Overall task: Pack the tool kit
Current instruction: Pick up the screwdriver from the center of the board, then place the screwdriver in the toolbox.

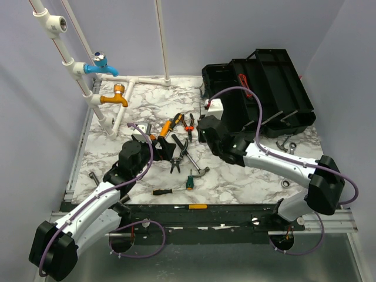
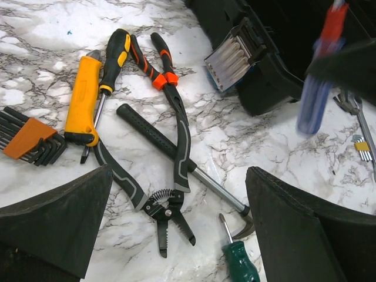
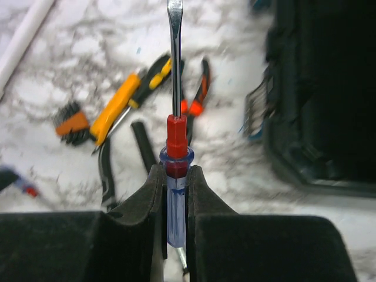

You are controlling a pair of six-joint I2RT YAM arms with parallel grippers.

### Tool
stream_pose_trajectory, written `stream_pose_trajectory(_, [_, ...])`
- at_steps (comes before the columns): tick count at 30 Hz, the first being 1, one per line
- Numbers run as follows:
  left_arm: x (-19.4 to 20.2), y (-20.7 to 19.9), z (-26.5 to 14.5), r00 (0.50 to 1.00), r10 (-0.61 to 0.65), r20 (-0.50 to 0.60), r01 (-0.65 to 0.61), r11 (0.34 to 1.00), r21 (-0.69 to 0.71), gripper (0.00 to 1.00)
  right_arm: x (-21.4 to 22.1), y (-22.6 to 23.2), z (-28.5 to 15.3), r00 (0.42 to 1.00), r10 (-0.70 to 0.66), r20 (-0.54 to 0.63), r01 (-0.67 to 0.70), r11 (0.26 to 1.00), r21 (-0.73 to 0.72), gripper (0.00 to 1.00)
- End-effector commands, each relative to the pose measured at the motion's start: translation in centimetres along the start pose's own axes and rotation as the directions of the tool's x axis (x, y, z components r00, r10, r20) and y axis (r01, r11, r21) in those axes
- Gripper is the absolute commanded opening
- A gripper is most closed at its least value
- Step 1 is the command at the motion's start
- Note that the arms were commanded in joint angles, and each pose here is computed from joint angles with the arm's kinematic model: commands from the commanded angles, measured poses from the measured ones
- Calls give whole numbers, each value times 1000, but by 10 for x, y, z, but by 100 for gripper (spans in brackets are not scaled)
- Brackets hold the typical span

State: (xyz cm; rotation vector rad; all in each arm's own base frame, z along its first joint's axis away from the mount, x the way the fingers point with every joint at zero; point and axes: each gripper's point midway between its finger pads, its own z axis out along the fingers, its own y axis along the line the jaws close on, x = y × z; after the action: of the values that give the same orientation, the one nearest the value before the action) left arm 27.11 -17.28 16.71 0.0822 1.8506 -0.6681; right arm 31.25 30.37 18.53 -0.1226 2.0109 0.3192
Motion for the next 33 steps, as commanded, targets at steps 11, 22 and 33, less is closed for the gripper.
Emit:
stream_pose_trajectory(11, [2,-6,4,1000,19,-12,-19,999,43,98,-95,-138,39,903,-414,-111,402,727,558,1])
stream_pose_trajectory(22, [5,-6,7,999,21,-26,-20,999,43,98,-166,-194,55,907,-412,-87,376,697,611,1])
stream_pose_trajectory(33, [5,-4,-2,1000,8,18,-9,999,51,98,-205,-248,90,827,-529,-193,524,597,608,1])
